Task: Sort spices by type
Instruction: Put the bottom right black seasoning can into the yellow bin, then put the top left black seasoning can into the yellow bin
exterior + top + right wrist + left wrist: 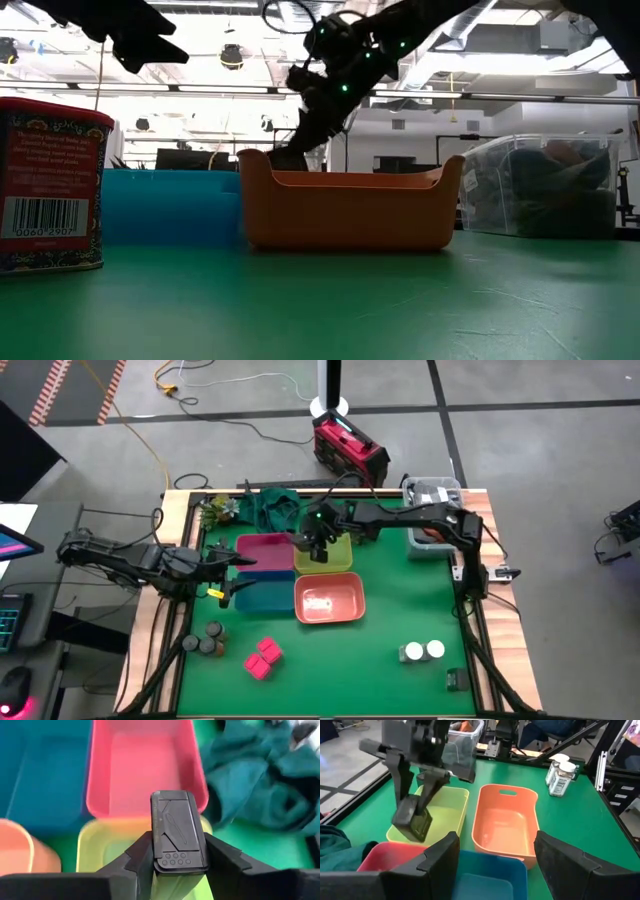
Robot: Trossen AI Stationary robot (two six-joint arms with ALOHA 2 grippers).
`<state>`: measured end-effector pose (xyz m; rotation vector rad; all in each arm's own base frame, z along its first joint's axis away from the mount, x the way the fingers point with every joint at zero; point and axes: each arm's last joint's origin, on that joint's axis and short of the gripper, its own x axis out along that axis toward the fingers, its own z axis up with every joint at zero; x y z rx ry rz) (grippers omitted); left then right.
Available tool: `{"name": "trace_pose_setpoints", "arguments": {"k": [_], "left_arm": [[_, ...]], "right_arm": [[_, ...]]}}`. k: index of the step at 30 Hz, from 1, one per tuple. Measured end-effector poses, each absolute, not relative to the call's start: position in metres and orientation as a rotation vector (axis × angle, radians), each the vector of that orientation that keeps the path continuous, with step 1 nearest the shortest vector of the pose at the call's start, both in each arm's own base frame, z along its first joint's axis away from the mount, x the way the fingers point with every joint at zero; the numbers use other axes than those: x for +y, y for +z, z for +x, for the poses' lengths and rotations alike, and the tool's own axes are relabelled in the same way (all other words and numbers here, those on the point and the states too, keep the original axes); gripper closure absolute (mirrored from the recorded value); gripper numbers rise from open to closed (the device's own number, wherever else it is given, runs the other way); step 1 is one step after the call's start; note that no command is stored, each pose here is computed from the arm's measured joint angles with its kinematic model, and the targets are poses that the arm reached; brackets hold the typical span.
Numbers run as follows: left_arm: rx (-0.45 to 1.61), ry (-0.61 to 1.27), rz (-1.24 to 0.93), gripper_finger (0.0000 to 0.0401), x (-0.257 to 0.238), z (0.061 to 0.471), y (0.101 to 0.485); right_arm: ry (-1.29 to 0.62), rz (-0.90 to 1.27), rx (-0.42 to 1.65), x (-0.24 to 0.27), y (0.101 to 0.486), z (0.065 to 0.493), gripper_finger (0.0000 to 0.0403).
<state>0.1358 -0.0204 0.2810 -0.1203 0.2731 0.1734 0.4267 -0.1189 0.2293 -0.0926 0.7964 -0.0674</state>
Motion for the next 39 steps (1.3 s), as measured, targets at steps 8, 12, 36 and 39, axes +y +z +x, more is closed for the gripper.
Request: {"name": "trace_pose_setpoints", "arguments": {"k": [8, 12, 36, 39], "left_arm": [[0.278, 0.171, -0.124, 0.0156, -0.021, 0.136, 0.280], [0.301, 0.155, -0.114, 0.0156, -0.023, 0.135, 0.278], [0.333, 0.144, -0.087, 0.0156, -0.026, 0.135, 0.275], [0.329, 0.150, -0.085, 0.0156, -0.026, 0.135, 0.276]], "right_arm": [[-0.058, -0.080, 0.849, -0.121, 0.203, 0.434, 0.0228], [-0.055, -0.074, 0.873, -0.120, 0.203, 0.432, 0.0229], [-0.280, -0.153, 1.023, -0.120, 0.288, 0.381, 0.0131], [-0.336, -0.068, 1.130, -0.130, 0.290, 0.361, 0.0131]]}}
